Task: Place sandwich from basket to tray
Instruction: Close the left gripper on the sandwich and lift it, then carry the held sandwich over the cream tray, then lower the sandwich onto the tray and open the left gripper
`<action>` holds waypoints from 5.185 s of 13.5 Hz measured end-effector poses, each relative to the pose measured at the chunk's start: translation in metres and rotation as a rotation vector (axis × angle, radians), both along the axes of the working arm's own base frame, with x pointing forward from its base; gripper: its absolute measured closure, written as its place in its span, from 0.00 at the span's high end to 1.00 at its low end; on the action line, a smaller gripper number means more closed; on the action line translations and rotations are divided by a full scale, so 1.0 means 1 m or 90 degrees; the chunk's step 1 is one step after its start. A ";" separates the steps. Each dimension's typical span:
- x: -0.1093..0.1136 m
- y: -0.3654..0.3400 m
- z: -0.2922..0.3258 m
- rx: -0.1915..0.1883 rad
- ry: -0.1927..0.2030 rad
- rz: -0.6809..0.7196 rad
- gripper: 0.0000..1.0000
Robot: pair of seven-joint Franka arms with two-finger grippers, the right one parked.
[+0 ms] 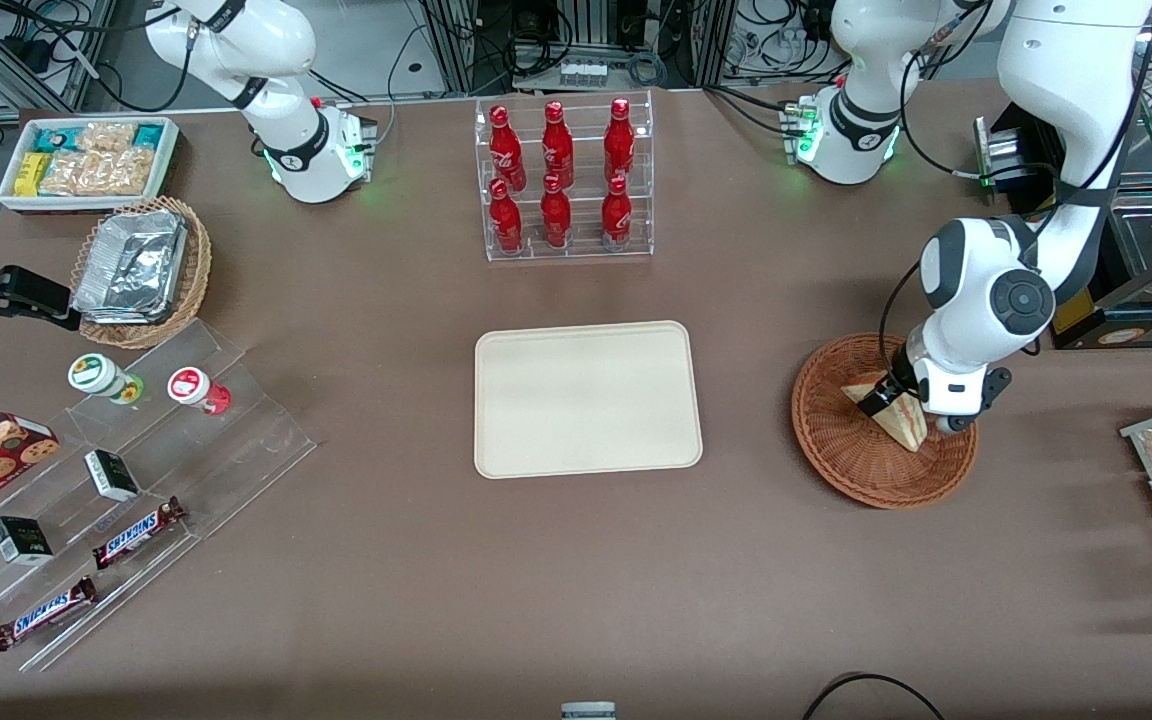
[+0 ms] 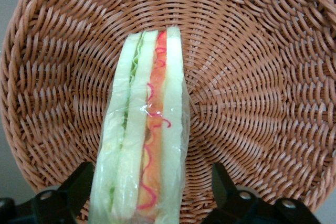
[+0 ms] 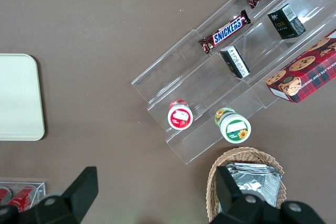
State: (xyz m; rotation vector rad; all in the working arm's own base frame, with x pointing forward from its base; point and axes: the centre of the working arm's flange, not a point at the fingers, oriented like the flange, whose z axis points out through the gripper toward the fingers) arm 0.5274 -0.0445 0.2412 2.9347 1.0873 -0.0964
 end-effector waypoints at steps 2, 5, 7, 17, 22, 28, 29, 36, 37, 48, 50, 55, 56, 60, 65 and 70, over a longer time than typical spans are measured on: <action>0.000 0.000 0.000 0.000 -0.001 0.000 0.87; 0.001 0.000 0.002 0.001 -0.003 0.000 0.52; 0.001 0.000 0.004 0.002 -0.005 -0.001 0.35; 0.001 -0.049 0.072 0.053 0.041 -0.109 0.16; 0.000 -0.151 0.110 0.035 0.034 -0.204 0.16; -0.026 -0.282 0.095 0.017 0.035 -0.330 0.16; -0.031 -0.303 0.094 0.013 0.032 -0.341 0.16; -0.049 -0.425 0.056 -0.011 0.035 -0.349 0.16; -0.050 -0.438 0.048 -0.015 0.037 -0.355 0.16; -0.039 -0.458 0.005 0.011 0.028 -0.387 0.16; -0.037 -0.459 0.002 0.013 0.016 -0.393 0.16; -0.036 -0.466 0.004 0.007 0.001 -0.399 0.16; -0.035 -0.469 0.004 0.006 -0.001 -0.400 0.16; -0.037 -0.473 -0.002 0.006 0.002 -0.396 0.16; -0.041 -0.477 -0.004 0.012 0.001 -0.379 0.16; -0.040 -0.477 -0.008 0.017 0.001 -0.374 0.51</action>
